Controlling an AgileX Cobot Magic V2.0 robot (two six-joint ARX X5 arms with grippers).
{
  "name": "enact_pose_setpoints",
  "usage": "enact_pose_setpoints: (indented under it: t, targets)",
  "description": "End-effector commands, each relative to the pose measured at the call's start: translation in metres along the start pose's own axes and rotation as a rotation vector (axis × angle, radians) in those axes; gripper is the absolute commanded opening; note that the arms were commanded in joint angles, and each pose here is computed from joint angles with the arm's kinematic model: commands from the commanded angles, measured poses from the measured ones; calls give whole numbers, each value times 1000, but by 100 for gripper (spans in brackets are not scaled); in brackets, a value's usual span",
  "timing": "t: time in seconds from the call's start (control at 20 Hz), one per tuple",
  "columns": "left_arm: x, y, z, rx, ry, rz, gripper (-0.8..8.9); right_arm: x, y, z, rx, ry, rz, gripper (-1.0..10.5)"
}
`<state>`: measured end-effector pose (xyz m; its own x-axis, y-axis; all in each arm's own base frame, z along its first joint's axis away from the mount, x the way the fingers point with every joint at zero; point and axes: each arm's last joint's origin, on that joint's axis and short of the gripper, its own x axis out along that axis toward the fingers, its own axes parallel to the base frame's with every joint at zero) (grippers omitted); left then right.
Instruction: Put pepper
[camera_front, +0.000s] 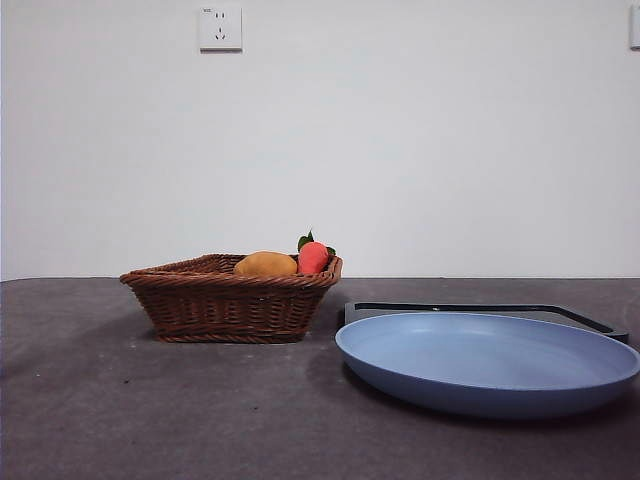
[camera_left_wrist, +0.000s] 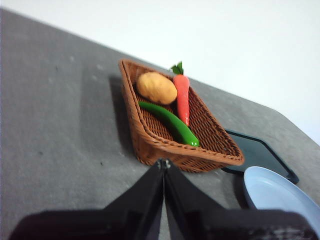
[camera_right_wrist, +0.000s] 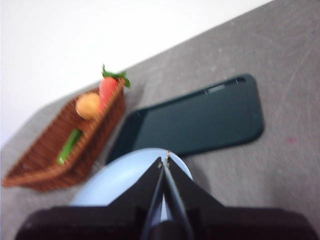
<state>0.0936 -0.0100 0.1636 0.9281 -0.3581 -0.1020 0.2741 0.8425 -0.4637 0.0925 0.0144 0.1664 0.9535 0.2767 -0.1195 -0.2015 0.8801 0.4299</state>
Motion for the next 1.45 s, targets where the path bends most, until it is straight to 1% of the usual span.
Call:
enact_pose_setpoints:
  t: [0.05,0.25,0.4,0.5,0.65,0.75,0.9,1.0,1.15,1.3,1.35,1.45]
  targets:
    - [-7,-10,17,-9,-37,-18,7,-6,11,21,20,-59,32,5]
    - [-15,-23,35,-6,-37,-18,7,-9,22,43,15,-64,40,5]
    - [-17,-31,49,0,-5,-8,7,-9,31,60,-1,-22,74,5]
    - [-17,-36,59,35,30,-18,7,-9,37,72,-25,25,73,5]
    - [-15,-44,75,87,105,-42,7,-6,46,90,-89,121,71,5]
    - [-13,-50,86,120,165,-59,7,-5,52,102,-139,209,74,5]
    - [-8,-56,100,163,256,-93,7,-3,59,118,-218,331,48,5]
    - [-5,-60,109,181,320,-118,7,-3,64,129,-273,420,39,5]
    - [-2,-65,120,206,413,-139,6,-5,70,143,-334,539,32,5]
    - [0,-68,128,238,494,-137,6,-7,75,153,-382,641,24,5]
    - [1,-69,131,239,515,-134,6,-8,76,155,-393,662,17,6]
    - [4,-69,134,240,518,-134,8,-6,76,156,-397,665,6,7]
